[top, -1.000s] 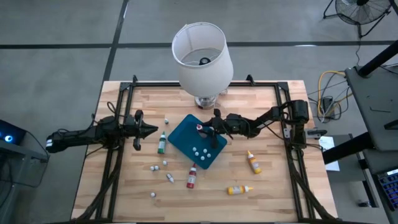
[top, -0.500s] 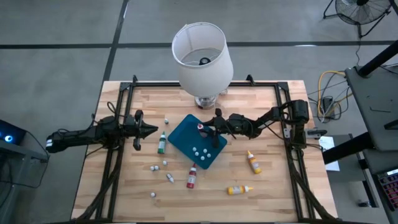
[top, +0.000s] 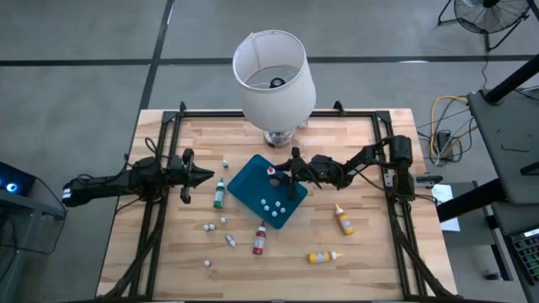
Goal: Pick & Place food coloring
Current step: Put the large orange food coloring bottle into the blue container
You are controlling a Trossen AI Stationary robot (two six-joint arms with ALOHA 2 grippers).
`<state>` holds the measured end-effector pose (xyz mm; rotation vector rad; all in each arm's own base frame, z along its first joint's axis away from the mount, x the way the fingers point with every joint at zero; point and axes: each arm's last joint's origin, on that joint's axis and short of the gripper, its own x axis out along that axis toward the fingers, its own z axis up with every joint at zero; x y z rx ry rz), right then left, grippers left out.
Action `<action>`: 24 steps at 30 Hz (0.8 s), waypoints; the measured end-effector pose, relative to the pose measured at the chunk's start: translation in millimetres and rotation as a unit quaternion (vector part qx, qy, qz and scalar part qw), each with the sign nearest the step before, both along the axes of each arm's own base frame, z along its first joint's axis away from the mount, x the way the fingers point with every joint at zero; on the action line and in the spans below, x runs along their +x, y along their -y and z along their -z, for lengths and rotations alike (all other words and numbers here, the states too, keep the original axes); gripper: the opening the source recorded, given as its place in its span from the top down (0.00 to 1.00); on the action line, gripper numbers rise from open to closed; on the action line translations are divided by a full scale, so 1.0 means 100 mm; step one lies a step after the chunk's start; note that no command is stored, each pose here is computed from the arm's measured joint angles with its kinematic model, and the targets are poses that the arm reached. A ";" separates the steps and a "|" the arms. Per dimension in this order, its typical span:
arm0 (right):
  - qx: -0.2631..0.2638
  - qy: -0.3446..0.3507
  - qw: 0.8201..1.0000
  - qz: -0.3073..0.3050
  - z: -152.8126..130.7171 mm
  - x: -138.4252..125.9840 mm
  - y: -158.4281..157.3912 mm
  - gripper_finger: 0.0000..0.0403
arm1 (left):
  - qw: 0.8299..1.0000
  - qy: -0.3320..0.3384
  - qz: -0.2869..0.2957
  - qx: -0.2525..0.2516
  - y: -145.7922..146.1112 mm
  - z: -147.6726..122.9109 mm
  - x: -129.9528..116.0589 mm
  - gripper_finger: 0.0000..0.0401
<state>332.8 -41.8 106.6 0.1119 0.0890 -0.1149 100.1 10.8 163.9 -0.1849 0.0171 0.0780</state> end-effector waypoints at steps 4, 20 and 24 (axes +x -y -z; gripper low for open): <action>0.010 0.002 1.000 0.007 0.05 0.02 -0.01 0.75 | 1.000 0.000 0.000 0.000 0.00 0.00 0.00 1.00; 0.004 0.001 0.999 0.036 0.05 0.01 0.02 0.75 | 1.000 0.000 0.000 0.000 0.00 0.00 0.00 1.00; 0.008 -0.002 0.999 0.036 0.05 0.01 0.02 0.72 | 1.000 0.000 0.000 0.000 0.00 0.00 0.00 1.00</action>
